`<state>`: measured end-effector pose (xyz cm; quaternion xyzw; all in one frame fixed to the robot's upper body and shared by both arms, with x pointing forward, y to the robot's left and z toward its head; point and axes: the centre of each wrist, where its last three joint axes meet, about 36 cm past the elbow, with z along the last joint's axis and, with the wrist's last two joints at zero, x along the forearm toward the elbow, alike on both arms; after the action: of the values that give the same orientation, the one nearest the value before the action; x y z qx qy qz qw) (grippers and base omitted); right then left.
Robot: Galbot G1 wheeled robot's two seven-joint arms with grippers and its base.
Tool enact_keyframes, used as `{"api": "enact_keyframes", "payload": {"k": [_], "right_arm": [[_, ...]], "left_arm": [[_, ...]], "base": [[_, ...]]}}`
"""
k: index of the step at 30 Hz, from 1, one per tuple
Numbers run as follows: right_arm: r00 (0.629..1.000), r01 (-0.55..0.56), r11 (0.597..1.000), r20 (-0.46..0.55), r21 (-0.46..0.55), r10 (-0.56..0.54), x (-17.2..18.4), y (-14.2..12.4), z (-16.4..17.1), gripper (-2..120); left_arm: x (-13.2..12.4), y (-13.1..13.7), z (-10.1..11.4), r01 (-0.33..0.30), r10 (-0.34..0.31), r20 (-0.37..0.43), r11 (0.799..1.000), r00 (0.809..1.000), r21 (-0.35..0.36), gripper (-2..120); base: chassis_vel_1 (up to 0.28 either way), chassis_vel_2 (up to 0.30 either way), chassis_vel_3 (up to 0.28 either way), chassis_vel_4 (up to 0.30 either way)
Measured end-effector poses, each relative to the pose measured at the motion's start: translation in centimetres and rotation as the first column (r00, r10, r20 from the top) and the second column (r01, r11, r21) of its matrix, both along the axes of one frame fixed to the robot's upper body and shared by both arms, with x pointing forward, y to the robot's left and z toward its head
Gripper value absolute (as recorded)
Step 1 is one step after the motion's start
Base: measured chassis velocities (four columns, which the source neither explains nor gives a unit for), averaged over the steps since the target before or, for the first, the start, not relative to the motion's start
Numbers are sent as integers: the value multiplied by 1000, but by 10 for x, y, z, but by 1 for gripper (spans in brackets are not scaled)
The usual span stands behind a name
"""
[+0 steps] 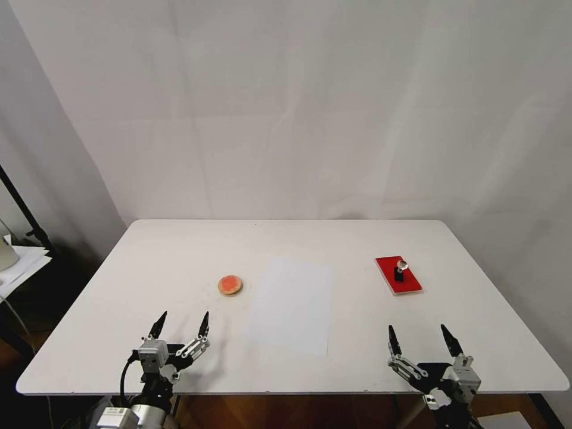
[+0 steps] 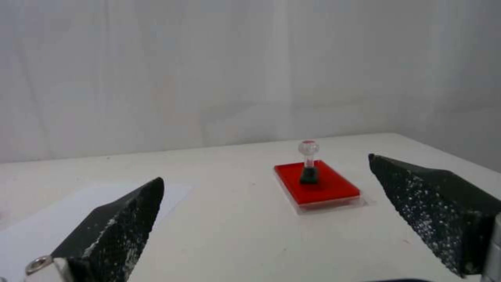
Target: Pick up the stamp from the ink pad and place it onto another ink pad.
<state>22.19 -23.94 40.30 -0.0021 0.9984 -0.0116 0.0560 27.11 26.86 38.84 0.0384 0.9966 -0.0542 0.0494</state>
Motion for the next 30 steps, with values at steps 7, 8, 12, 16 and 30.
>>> {"api": "enact_keyframes", "payload": {"k": [7,8,12,16,30], "right_arm": [[1000,-3,1000,-1,-2,3,0,0,0,100],[1000,-3,1000,-1,-1,3,0,0,0,100],[1000,-2,1000,-2,2,2,0,-1,1,100],[1000,8,999,-15,39,-7,6,-4,9,100],[985,-35,984,-162,176,64,130,-64,49,100]], "left_arm": [[0,0,0,0,0,0,1000,1000,0,100],[0,0,0,0,0,0,1000,1000,0,100],[0,0,0,0,0,0,1000,1000,0,100],[0,0,0,0,0,0,1000,1000,0,100],[0,0,0,0,0,0,1000,1000,0,100]], "base": [[0,0,0,0],[0,0,0,0],[0,0,0,0],[0,0,0,0],[0,0,0,0]]}}
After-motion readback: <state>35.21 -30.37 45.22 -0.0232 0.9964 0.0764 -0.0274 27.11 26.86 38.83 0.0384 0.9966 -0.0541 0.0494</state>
